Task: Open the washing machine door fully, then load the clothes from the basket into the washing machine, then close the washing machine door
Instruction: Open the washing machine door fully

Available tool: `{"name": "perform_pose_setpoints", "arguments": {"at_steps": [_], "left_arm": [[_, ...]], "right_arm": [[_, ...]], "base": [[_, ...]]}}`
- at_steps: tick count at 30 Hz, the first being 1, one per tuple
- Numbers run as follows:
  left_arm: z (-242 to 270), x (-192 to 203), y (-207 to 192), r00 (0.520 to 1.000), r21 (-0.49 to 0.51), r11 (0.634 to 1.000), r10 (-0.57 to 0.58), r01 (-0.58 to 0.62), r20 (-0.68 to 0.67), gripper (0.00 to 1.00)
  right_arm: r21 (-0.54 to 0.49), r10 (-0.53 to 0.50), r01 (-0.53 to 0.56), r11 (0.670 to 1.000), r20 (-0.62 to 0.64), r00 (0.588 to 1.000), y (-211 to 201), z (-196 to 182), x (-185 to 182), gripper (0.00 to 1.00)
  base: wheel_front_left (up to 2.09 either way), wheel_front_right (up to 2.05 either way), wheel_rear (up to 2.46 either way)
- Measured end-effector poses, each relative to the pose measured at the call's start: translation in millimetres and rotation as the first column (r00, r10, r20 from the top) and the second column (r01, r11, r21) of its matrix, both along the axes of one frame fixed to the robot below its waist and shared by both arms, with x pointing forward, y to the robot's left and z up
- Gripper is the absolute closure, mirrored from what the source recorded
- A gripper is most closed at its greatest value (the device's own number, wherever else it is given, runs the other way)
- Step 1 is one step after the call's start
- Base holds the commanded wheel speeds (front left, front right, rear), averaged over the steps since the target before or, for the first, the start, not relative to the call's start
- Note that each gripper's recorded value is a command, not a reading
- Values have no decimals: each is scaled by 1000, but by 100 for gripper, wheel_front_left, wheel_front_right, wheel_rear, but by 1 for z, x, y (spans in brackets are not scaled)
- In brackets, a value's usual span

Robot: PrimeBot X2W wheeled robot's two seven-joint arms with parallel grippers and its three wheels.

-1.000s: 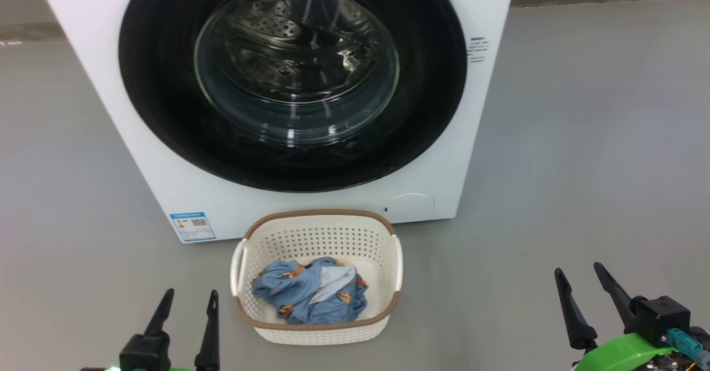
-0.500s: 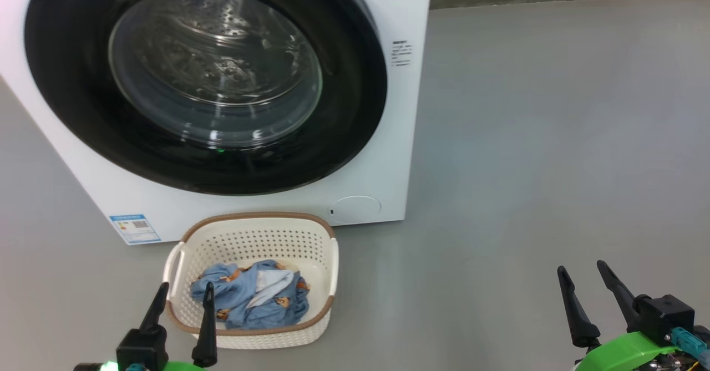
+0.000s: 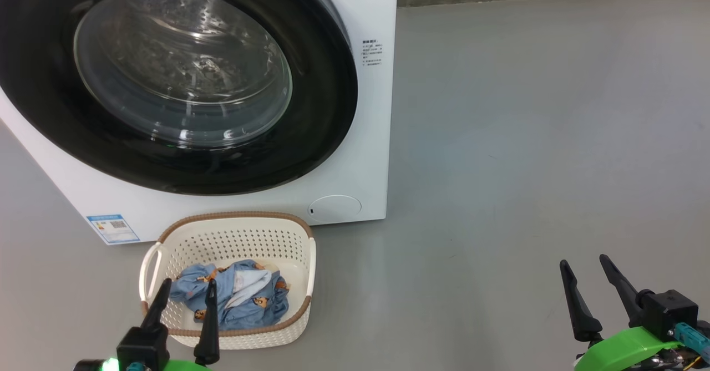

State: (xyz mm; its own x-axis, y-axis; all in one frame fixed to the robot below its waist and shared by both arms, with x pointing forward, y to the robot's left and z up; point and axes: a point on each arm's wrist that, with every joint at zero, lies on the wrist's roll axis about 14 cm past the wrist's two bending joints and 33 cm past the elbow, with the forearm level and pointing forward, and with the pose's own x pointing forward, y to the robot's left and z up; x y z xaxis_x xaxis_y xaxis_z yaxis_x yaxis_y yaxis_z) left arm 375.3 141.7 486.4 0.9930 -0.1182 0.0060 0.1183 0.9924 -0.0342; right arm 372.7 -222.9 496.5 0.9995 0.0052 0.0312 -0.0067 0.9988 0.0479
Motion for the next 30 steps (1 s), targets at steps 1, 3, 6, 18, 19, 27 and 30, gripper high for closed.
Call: {"name": "perform_pose_setpoints", "arguments": {"at_steps": [1,3,6,18,19,27,30], "left_arm": [[0,0,0,1000,0,1000,0,0,0,0],[0,0,0,1000,0,1000,-1,1,-1,0],[-1,0,-1,1000,0,1000,-2,2,-2,0],[-1,1,-1,1000,0,1000,-3,3,-4,0],[-1,1,-1,1000,0,1000,-3,3,-4,0],[-3,3,-1,1000,-2,1000,-4,4,-8,0],[-5,4,-1,1000,-2,1000,-4,4,-12,0]], "right_arm": [[0,0,0,1000,0,1000,0,0,0,0],[0,-1,1,1000,-1,1000,0,0,0,0],[0,-1,1,1000,-2,1000,0,-1,0,0],[1,-4,4,1000,-1,1000,-1,0,1,87],[1,-5,5,1000,0,1000,-2,0,1,100],[16,-5,5,1000,-9,1000,-2,-3,7,100],[30,-5,5,1000,0,1000,-4,0,15,100]], "base": [[0,0,0],[0,0,0],[0,0,0],[0,0,0],[0,0,0],[0,0,0],[0,0,0]]}}
